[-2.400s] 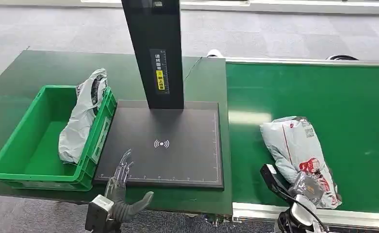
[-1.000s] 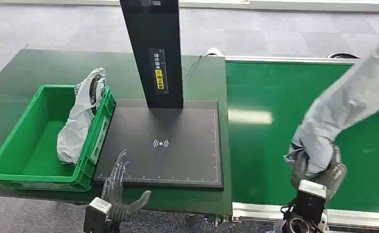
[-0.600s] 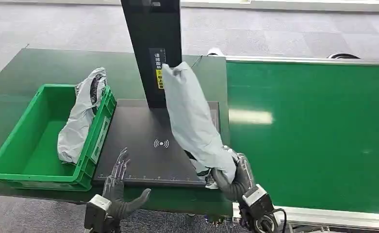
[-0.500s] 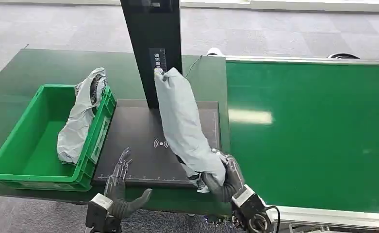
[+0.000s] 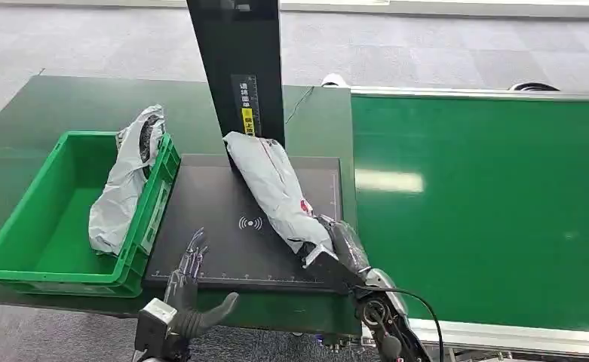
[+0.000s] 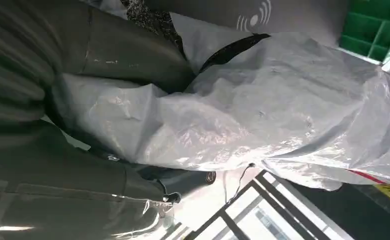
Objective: Moved the parcel from conveyor to table for the left to box.
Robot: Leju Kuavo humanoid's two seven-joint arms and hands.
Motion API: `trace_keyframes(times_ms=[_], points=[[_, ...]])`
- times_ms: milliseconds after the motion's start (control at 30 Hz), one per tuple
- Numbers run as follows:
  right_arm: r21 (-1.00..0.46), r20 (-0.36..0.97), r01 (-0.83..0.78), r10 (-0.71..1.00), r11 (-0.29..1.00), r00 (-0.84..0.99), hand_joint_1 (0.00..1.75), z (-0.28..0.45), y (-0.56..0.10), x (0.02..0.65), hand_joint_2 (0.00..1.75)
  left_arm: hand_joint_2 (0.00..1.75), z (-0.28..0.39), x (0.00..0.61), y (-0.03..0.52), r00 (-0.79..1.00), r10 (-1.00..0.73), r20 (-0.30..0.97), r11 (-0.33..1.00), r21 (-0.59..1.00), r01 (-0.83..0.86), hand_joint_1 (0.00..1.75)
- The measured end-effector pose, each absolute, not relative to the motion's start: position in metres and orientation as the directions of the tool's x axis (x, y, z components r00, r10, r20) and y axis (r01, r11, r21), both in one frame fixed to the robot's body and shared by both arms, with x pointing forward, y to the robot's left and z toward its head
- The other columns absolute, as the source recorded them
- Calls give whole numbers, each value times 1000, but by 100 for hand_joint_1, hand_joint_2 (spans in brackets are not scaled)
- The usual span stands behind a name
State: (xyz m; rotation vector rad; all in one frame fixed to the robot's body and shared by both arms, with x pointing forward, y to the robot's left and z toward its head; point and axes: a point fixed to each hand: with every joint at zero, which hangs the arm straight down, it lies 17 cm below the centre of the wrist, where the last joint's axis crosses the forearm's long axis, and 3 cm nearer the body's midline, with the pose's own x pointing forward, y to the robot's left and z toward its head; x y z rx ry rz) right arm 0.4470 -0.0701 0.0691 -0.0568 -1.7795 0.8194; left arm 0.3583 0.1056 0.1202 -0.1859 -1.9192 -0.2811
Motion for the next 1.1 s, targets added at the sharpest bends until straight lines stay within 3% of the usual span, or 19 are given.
trace_keyframes(times_ms=[33, 67, 100, 467, 667, 1100], points=[[-552, 823, -348, 427, 758, -375, 175, 69, -72, 452, 175, 175, 120, 359, 105, -357, -5, 934, 959, 106, 263, 0], [-550, 823, -346, 425, 760, -376, 16, 72, -74, 457, 175, 175, 120, 359, 105, -357, -6, 934, 959, 107, 264, 0], [-541, 830, -353, 415, 764, -373, 0, 72, -75, 461, 175, 175, 120, 360, 105, -357, -5, 934, 958, 107, 265, 0], [-389, 900, -480, 213, 786, -380, 0, 90, -65, 469, 175, 175, 115, 365, 100, -355, -6, 935, 953, 113, 281, 0], [-280, 917, -428, 107, 859, -385, 0, 117, -74, 478, 175, 175, 112, 365, 100, -349, -4, 937, 953, 110, 282, 0], [-198, 881, -322, 24, 926, -472, 0, 160, -92, 471, 175, 175, 116, 369, 128, -370, -58, 927, 979, 125, 158, 0]])
